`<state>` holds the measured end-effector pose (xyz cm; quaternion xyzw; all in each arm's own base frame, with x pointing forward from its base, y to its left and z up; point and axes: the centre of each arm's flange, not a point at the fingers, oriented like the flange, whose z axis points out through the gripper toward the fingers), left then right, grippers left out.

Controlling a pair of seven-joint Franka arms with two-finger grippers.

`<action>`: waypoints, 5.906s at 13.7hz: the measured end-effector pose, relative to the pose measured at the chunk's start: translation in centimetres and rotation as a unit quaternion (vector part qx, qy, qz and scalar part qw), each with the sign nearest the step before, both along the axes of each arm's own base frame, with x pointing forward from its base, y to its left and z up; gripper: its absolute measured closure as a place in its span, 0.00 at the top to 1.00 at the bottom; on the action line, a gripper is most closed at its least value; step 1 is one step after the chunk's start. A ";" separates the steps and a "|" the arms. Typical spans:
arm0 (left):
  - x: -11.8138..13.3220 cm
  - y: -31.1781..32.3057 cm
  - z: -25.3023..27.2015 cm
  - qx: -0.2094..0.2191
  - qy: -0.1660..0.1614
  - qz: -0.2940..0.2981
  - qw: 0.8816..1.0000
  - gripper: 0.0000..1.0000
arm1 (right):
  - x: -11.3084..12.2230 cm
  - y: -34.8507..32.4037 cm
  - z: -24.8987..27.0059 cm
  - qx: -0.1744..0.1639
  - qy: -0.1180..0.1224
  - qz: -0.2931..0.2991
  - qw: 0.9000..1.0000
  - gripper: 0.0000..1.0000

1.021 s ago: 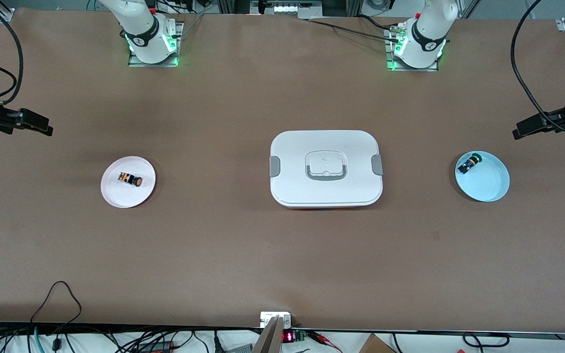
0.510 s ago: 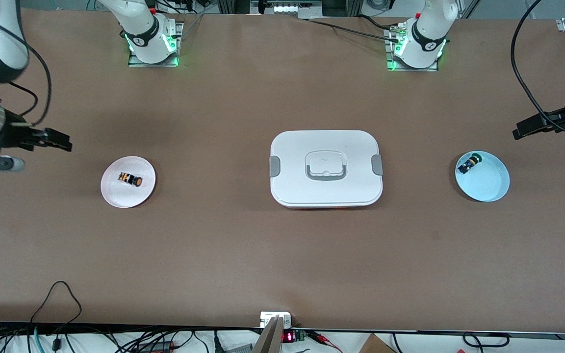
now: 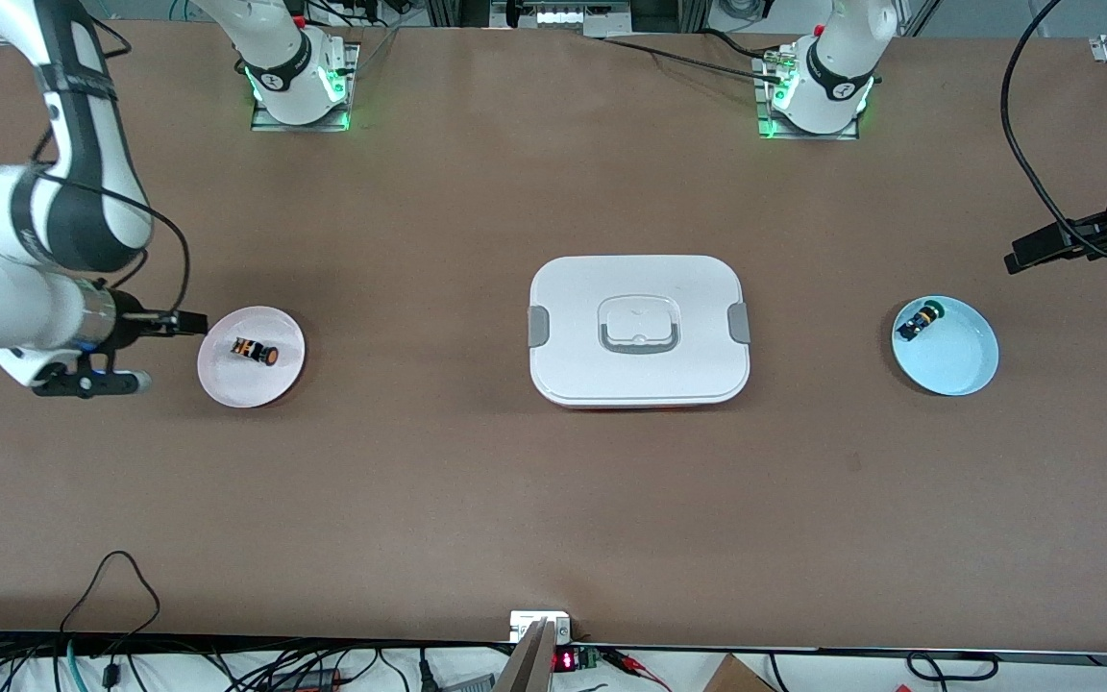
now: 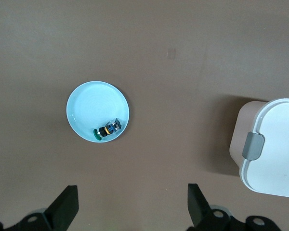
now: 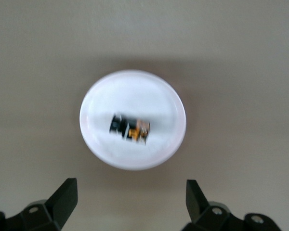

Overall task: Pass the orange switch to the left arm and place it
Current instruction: 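Move the right gripper over the orange switch on the white plate, then lower the right gripper and close it on the orange switch, then lift the switch with the right gripper while the left gripper reaches out, then carry the switch above the box toward the left gripper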

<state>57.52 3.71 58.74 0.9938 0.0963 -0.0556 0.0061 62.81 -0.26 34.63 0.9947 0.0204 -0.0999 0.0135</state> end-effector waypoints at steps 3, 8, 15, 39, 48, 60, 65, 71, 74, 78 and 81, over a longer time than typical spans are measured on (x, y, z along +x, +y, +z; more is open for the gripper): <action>0.0 0.0 0.0 0.000 0.000 0.000 1.000 1.00 | -1.4 0.1 -6.6 0.000 -0.060 0.004 0.998 1.00; 0.0 0.0 0.0 0.000 0.000 0.000 1.000 1.00 | -4.4 0.0 -11.1 0.012 -0.055 -0.038 0.998 1.00; 0.0 0.0 0.0 0.000 0.000 0.000 1.000 1.00 | -5.2 -0.8 -14.1 0.023 -0.036 -0.083 0.996 1.00; 0.0 0.0 0.0 0.000 0.000 0.000 1.000 1.00 | -5.5 -0.5 -16.6 0.019 -0.035 -0.084 0.996 0.84; 0.0 0.0 0.0 0.000 0.000 0.000 1.000 1.00 | -3.9 4.9 -10.5 0.036 -0.020 -0.024 0.999 0.73; -0.9 4.0 -1.2 -0.240 0.030 0.058 0.969 1.00 | -1.1 18.5 15.9 0.164 -0.134 0.282 0.936 0.73; 0.3 1.8 -6.2 -0.441 0.073 0.082 0.891 1.00 | -3.4 25.7 22.3 0.305 -0.211 0.428 0.824 0.73; 1.4 -4.6 -13.1 -0.624 0.115 0.145 0.759 1.00 | -1.9 28.8 18.6 0.439 -0.304 0.536 0.654 0.73; 2.9 -10.4 -13.0 -0.648 0.090 0.161 0.739 1.00 | -2.3 32.6 16.5 0.512 -0.343 0.519 0.592 0.73; 3.6 -19.0 -12.9 -0.667 0.057 0.205 0.714 1.00 | -2.3 37.3 14.0 0.570 -0.424 0.458 0.534 0.73; 2.9 -24.1 -12.2 -0.674 0.047 0.224 0.702 1.00 | -2.4 38.9 12.7 0.587 -0.463 0.428 0.507 0.73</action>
